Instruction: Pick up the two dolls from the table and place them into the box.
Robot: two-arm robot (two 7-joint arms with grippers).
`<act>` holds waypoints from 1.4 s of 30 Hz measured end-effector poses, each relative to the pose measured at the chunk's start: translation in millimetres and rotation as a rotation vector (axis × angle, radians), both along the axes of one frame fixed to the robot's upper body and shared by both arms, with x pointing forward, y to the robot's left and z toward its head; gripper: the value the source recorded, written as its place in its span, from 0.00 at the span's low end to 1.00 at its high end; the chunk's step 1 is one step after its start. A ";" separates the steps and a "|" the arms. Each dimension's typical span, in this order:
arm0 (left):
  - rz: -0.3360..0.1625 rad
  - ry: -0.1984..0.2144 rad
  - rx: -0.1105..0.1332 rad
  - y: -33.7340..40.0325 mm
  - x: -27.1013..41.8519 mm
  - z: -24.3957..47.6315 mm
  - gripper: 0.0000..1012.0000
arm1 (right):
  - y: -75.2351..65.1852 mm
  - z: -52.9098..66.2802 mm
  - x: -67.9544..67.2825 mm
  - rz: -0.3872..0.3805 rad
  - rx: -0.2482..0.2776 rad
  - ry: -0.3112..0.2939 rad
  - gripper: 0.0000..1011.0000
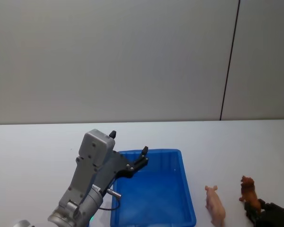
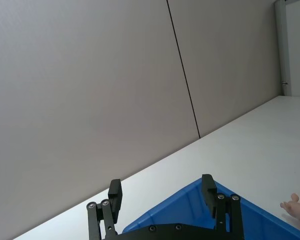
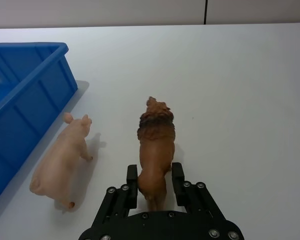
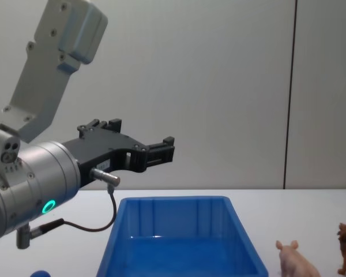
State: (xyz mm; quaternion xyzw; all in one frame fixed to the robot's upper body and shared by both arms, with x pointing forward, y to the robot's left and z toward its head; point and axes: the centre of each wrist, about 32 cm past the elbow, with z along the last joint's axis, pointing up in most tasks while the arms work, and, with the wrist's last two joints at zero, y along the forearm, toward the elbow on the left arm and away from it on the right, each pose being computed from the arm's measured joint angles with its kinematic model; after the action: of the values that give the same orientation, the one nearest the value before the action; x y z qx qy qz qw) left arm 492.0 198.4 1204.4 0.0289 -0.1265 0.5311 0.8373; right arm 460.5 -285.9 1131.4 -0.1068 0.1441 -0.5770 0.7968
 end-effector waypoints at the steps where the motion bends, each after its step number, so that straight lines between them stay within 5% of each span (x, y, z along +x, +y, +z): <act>1: 0.000 0.000 0.000 0.0 0.0 0.0 0.99 | 0.4 0.3 0.5 -0.001 0.001 -0.004 0.42; 4: 0.000 0.000 0.000 0.0 0.0 0.0 0.99 | 1.1 1.1 1.2 -0.004 0.000 -0.018 0.31; 14: 0.000 0.000 0.000 0.0 0.0 0.0 0.99 | 6.2 12.5 5.6 0.011 -0.010 -0.105 0.29; 27: 0.000 0.000 0.000 0.0 0.0 0.0 0.99 | 26.3 49.3 23.3 0.131 0.012 -0.252 0.29; 42: 0.000 0.000 0.000 0.0 0.0 0.0 0.99 | 64.6 78.4 53.3 0.320 0.073 -0.238 0.29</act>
State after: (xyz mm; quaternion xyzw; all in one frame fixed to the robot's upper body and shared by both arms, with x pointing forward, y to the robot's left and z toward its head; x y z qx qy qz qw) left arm 492.0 198.4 1204.4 0.0289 -0.1264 0.5311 0.8373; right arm 513.8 -221.3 1209.8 -0.0307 0.0509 -0.4459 0.8931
